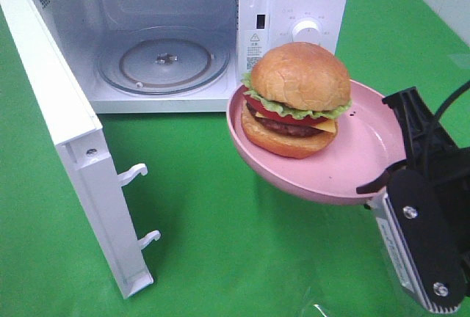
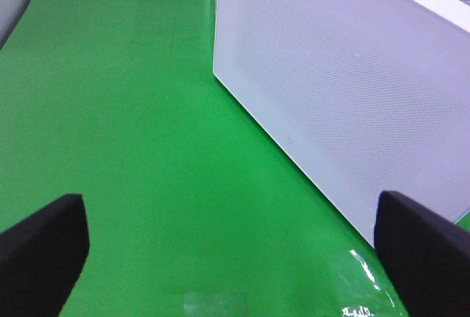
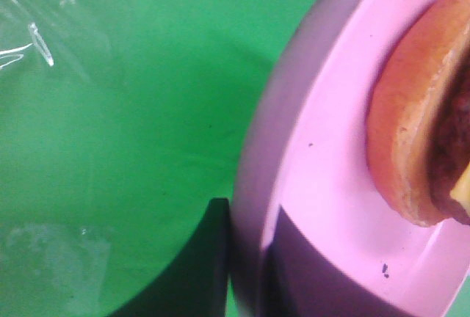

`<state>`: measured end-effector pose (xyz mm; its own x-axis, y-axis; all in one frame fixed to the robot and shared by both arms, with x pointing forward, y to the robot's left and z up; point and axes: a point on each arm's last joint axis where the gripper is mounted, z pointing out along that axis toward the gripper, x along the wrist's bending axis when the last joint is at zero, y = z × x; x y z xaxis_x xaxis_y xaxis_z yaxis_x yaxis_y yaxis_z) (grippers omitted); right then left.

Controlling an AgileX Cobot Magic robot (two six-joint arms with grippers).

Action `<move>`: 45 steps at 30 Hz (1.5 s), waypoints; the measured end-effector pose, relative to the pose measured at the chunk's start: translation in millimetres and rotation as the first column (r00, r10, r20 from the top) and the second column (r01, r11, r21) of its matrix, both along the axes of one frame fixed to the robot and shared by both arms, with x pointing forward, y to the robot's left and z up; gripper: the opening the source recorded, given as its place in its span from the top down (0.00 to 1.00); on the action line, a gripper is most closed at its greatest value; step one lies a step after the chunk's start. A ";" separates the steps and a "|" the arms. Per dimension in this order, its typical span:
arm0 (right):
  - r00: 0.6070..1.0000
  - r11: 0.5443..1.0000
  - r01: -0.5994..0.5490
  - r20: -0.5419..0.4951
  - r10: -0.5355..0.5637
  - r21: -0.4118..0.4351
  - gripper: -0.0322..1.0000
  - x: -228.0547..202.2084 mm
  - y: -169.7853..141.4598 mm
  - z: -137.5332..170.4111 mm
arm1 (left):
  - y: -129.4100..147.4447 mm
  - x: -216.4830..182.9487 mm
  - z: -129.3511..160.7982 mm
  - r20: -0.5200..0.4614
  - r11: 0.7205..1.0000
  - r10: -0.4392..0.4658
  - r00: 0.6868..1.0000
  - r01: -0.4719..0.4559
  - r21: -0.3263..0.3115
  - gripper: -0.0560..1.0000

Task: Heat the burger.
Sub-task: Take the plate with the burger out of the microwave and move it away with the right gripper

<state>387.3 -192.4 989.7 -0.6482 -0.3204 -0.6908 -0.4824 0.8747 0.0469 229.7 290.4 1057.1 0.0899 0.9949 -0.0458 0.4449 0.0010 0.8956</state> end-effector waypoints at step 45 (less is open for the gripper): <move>0.564 0.558 0.825 -0.061 -0.824 0.085 0.86 -21.0 -73.8 6.1 | 0.0 0.0 0.0 0.000 1.000 0.000 1.000 0.000 0.000 0.02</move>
